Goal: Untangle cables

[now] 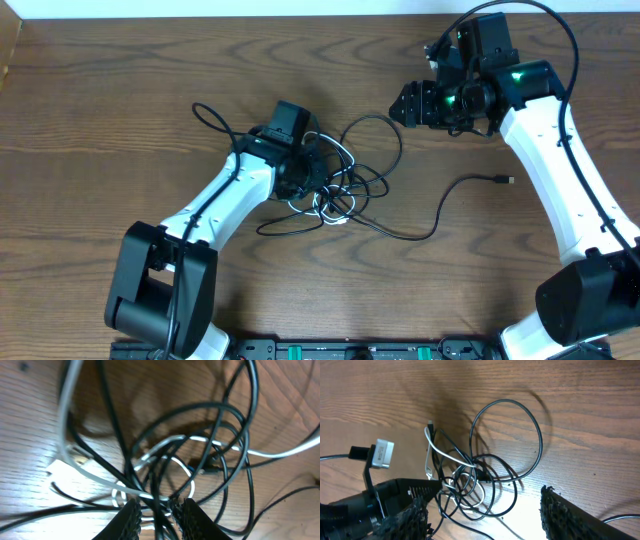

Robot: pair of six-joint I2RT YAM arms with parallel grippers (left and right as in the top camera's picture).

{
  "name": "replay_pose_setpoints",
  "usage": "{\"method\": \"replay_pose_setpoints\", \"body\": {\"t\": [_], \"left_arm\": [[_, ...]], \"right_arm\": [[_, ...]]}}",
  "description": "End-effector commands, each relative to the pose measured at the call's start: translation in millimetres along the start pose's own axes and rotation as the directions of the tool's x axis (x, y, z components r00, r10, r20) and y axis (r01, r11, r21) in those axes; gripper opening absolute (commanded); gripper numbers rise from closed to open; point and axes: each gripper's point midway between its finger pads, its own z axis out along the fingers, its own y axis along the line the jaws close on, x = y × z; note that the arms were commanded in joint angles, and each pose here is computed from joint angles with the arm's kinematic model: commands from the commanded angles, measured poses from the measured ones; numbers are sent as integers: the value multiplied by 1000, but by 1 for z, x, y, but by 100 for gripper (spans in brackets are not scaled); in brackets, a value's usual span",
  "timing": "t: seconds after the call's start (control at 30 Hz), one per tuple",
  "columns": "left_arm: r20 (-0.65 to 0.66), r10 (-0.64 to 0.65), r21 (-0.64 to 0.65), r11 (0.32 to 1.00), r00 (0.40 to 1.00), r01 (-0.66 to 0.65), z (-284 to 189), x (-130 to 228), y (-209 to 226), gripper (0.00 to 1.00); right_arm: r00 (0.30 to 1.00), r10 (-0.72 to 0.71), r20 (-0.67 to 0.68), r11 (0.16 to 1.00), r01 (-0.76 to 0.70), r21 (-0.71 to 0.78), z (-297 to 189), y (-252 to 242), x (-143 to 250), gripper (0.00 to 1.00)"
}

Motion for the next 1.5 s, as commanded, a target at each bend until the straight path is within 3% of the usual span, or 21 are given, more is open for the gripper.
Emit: {"method": "replay_pose_setpoints", "body": {"t": [0.0, 0.23, 0.3, 0.6, 0.73, 1.07, 1.37, 1.47], "left_arm": [[-3, -10, 13, 1000, 1000, 10, 0, 0, -5, 28], [2, -10, 8, 1000, 1000, 10, 0, -1, -4, 20], [6, -10, 6, 1000, 1000, 10, 0, -2, -4, 8], [66, -5, -17, 1000, 998, 6, -1, -14, 0, 8], [108, 14, 32, 999, 994, -18, -12, -23, -15, 7], [253, 60, 166, 981, 966, -104, -65, -42, -56, 8], [277, -232, 265, 951, 932, 158, -81, -76, -43, 8], [280, -252, 289, 942, 926, 170, -83, -80, -47, 7]], "right_arm": [[1000, -8, -13, 1000, 9, 11, 4, -6, 2, 69], [1000, -9, -26, 1000, 10, 15, 4, -7, 6, 69], [1000, -9, -28, 1000, 10, 15, 4, -6, 6, 69], [997, -59, -49, 998, 57, -41, 4, 4, 11, 69], [982, -177, -71, 976, 165, -142, 7, 29, 22, 68], [948, -289, -135, 947, 262, -188, 23, 75, 57, 66], [950, -274, -147, 956, 252, -152, 33, 78, 64, 64], [947, -291, -136, 950, 270, -157, 34, 81, 63, 64]]}}
